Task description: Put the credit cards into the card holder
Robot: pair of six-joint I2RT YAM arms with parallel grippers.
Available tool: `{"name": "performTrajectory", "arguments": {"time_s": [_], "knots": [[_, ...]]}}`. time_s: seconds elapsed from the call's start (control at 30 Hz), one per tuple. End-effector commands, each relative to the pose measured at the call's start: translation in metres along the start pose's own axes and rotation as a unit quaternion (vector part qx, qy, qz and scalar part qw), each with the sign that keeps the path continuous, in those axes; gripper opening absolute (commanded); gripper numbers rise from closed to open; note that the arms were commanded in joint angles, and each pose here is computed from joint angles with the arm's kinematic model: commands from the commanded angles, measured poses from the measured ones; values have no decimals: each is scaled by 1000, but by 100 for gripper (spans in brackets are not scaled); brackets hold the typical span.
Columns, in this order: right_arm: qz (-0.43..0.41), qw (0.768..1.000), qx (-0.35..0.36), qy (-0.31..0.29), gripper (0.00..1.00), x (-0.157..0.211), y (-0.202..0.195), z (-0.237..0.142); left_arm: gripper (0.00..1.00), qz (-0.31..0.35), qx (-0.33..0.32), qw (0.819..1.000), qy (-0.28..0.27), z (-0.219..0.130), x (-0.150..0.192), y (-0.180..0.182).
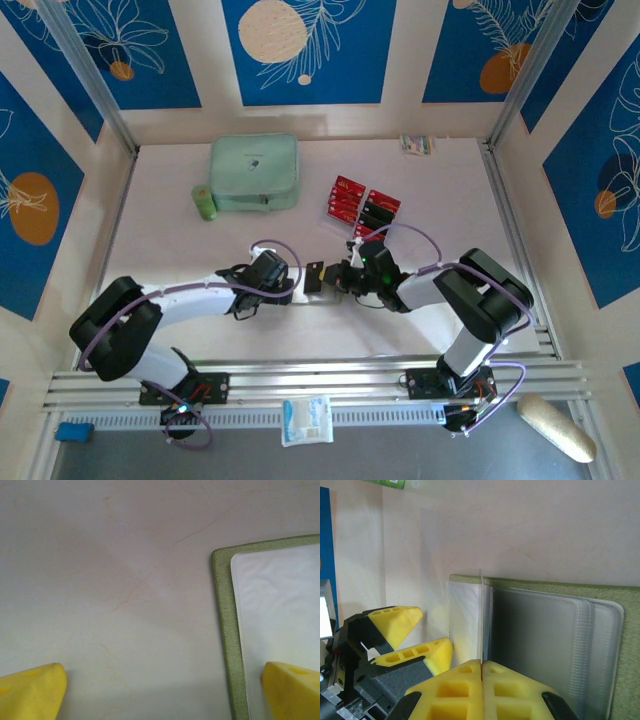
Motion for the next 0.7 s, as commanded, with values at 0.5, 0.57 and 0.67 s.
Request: {"name": "performTrajectory", "arguments": {"time_s": [0.5,0.57,0.67], "knots": [[4,1000,10,24,0,19,-11,2,100,-8,-7,1000,-1,1,0,3],[4,1000,12,22,0,19,-12,1,100,-8,-7,1000,0,1,0,3],[6,1000,16,23,0,21,-15,0,100,-8,-7,1000,-1,1,0,4]]}}
Point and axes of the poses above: each hand's point on the last joint's axis, 136 mm out from that joint toward the fingers, its own z axis out along the fingers, its own y axis along the line the jaws close on, x = y × z, the point moved 2 cm from there along -z, back along the fingers, and after that the axes turned 9 degrees about z, right-handed, at the moved point
